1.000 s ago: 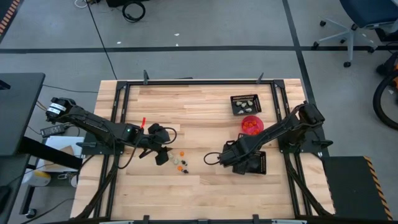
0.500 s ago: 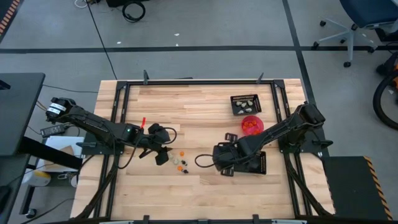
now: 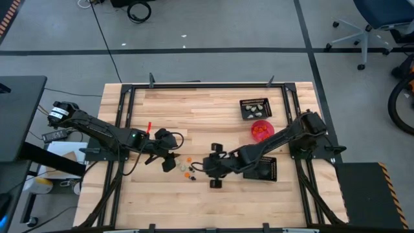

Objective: Sort Halloween decoration
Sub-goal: Put the orange pumpkin toy into the pink bowl

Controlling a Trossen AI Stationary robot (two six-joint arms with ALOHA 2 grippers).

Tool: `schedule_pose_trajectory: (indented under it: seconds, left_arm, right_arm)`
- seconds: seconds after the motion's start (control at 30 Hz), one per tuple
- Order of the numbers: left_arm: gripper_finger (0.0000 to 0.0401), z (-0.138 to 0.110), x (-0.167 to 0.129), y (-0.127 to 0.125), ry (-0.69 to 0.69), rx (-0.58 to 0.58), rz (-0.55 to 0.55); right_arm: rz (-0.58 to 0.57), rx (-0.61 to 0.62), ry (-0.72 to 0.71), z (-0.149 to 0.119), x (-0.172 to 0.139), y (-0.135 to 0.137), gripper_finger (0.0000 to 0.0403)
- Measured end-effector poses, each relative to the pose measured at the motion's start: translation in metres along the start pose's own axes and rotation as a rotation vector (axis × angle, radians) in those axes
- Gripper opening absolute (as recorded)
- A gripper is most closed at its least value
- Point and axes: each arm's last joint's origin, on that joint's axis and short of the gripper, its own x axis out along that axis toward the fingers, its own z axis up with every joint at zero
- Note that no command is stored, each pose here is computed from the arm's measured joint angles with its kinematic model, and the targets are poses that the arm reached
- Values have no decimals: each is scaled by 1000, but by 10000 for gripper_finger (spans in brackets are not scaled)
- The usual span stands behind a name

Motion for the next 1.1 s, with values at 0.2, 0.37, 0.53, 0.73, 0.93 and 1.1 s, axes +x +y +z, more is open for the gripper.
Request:
schedule_pose_trajectory:
  seconds: [0.2, 0.37, 0.53, 0.73, 0.93, 1.1]
  left_arm:
    - [192, 0, 0, 0, -2, 16, -1]
    - [192, 0, 0, 0, -4, 19, 1]
    - [192, 0, 0, 0, -5, 19, 2]
    - [192, 1, 0, 0, -13, 17, 5]
    - [192, 1, 0, 0, -15, 20, 5]
    - [192, 1, 0, 0, -14, 21, 5]
  right_arm:
    - [-18, -37, -96, 2, 36, -4, 147]
    - [-48, -38, -132, 1, 61, -18, 147]
    - [-44, -29, -112, -4, 78, -30, 147]
    - [5, -23, -150, -9, 100, -36, 156]
    - [20, -27, -180, -11, 110, -40, 179]
    - [15, -20, -177, -10, 112, -46, 194]
